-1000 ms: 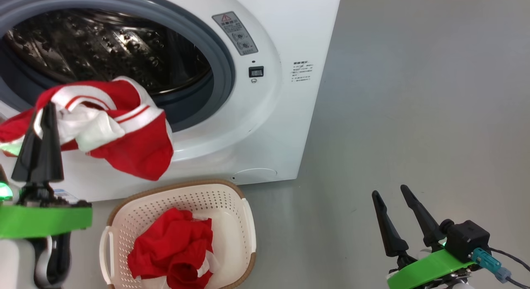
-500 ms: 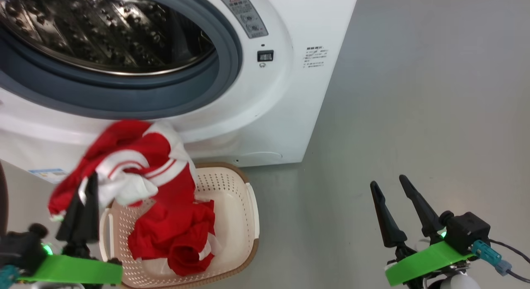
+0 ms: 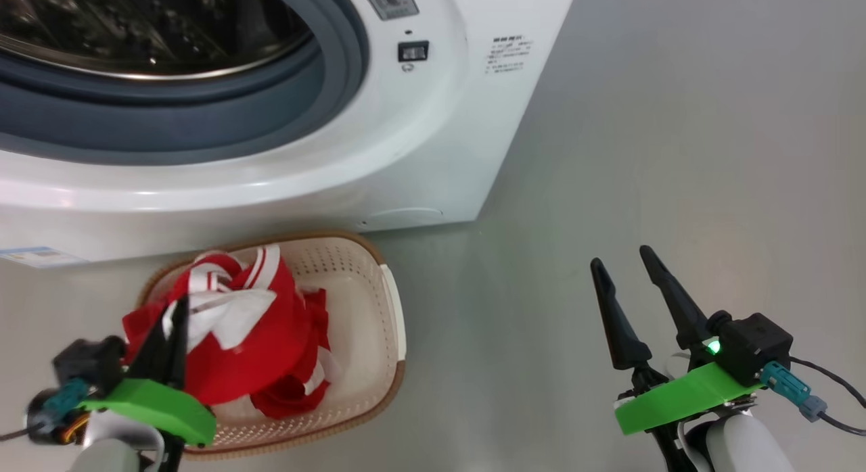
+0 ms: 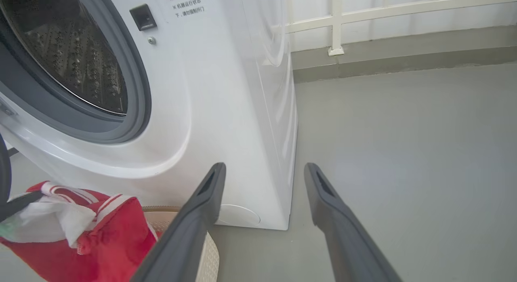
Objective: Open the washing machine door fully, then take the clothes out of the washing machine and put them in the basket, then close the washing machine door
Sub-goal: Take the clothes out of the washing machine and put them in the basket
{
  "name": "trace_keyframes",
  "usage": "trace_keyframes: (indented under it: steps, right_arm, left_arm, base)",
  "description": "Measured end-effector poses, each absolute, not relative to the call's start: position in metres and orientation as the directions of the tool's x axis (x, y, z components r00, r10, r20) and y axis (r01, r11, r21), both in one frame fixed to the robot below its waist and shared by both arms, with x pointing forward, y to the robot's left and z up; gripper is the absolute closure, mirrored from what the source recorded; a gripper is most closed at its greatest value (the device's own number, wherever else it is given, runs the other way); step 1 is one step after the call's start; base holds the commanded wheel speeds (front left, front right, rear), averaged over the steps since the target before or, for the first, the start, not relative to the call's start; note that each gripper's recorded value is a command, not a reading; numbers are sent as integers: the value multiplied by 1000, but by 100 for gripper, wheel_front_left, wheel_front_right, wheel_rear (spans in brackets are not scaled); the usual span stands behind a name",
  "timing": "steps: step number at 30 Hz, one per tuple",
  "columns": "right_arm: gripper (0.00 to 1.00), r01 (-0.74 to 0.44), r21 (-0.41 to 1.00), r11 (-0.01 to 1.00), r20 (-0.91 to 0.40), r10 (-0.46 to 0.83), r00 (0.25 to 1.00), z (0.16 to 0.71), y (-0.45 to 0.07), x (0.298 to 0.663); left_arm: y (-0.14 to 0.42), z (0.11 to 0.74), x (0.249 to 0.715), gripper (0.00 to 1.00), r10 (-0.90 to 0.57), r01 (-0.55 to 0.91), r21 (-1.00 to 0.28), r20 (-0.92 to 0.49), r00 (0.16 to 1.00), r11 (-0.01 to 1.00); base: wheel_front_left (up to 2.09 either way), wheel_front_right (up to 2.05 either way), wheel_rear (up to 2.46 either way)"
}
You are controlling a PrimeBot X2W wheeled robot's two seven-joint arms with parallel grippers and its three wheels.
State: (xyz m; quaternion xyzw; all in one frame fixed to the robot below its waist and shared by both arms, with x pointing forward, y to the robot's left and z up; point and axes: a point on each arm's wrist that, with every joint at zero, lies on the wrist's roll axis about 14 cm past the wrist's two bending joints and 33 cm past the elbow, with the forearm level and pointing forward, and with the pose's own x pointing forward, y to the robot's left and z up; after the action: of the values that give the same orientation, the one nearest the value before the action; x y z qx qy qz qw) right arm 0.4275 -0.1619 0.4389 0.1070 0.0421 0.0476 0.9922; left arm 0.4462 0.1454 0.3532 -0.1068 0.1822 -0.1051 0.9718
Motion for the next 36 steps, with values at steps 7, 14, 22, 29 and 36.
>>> trace_keyframes:
  steps: [7,14,22,29,36]
  right_arm:
    - [0,-65,215,974,-109,90,990,423,-166,433]
    - [0,-44,225,973,-126,74,989,412,-173,443]
    - [0,-16,240,971,-166,58,984,395,-178,444]
    - [0,-21,237,971,-178,64,982,386,-178,452]
    - [0,-15,235,972,-211,66,975,375,-177,448]
  left_arm:
    - [126,301,445,100,-302,203,-251,-468,830,946]
    - [110,256,444,100,-342,225,-267,-577,742,937]
    - [104,216,442,100,-366,247,-270,-662,654,930]
    - [99,186,438,100,-372,247,-279,-719,587,928]
    - [97,164,425,100,-365,225,-288,-771,522,931]
  base:
    - [0,0,0]
    - [0,0,0]
    - [0,0,0]
    - [0,0,0]
    - [0,0,0]
